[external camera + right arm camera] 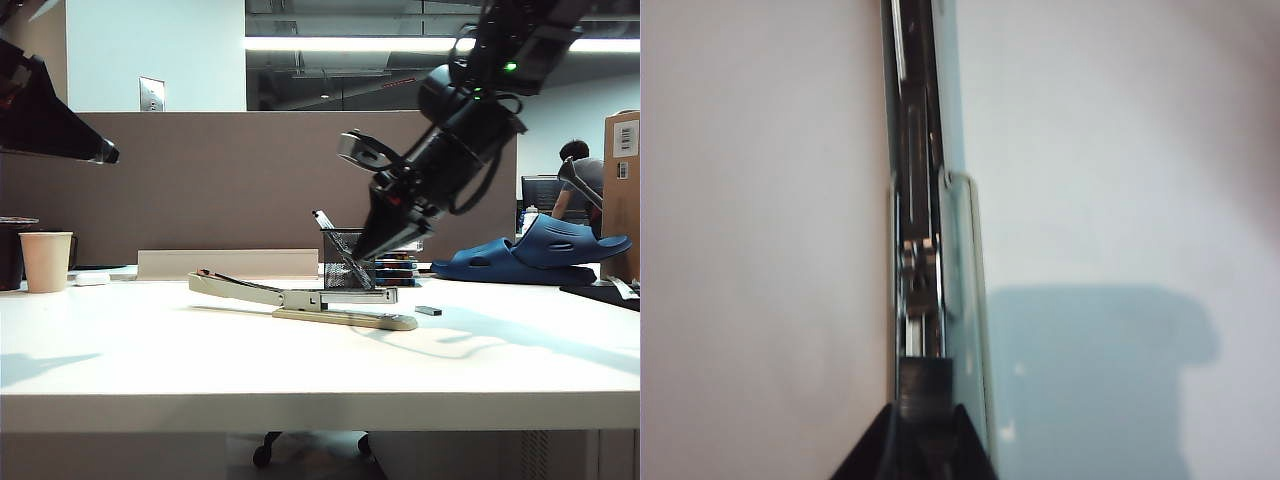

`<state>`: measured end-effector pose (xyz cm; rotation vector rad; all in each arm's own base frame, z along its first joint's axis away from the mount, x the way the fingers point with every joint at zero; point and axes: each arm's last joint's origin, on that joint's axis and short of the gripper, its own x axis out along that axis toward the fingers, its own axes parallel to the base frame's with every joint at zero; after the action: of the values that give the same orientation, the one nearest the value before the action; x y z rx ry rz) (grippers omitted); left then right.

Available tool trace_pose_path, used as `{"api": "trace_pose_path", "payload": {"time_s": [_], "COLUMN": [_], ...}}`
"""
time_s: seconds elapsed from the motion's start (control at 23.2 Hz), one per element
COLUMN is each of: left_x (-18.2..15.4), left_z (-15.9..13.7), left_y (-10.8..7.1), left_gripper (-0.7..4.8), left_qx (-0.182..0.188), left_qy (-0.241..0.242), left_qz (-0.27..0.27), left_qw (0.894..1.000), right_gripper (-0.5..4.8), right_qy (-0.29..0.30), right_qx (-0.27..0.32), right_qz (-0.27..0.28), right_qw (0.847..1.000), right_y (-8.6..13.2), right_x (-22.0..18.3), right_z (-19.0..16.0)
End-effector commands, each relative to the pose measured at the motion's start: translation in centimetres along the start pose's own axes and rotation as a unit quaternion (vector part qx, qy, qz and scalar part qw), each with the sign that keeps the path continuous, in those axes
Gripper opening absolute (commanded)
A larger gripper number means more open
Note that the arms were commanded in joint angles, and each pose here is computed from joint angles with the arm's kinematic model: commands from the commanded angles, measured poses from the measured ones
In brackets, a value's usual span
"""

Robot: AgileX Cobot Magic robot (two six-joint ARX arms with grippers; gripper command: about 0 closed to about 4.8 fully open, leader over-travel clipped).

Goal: Pick up a set of staples and put them into the open stapler.

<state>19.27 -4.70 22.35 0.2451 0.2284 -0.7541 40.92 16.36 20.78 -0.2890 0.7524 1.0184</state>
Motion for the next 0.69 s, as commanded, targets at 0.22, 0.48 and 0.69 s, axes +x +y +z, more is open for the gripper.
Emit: {"api": "trace_pose_path", "payload": {"time_s": [0.22,0.48,0.69], "left_x": [1.2,2.7,3.8], "left_z": [-0.4,-1.0,-1.9], "left_y": [0.6,1.0,1.1], "left_gripper": [-0.05,-0.05,-0.05], "left_qx": [0.010,0.016,0.008], "left_qy": [-0.007,-0.014,0.000], "left_qz": [-0.003,-0.008,-0.020], "left_qw": [1.000,1.000,1.000], "right_gripper": [0.52,0.52,0.51], "right_qy": [0.019,0.025,0.028], "right_qx": [-0.006,-0.004,-0.005], "right_qz": [0.015,0.018,0.022], "right_qw": [1.000,1.000,0.999], "right_y": [0.1,0.2,0.4], "right_x": [0.6,0.6,0.8], "right_z": [0.3,0.2,0.2]}}
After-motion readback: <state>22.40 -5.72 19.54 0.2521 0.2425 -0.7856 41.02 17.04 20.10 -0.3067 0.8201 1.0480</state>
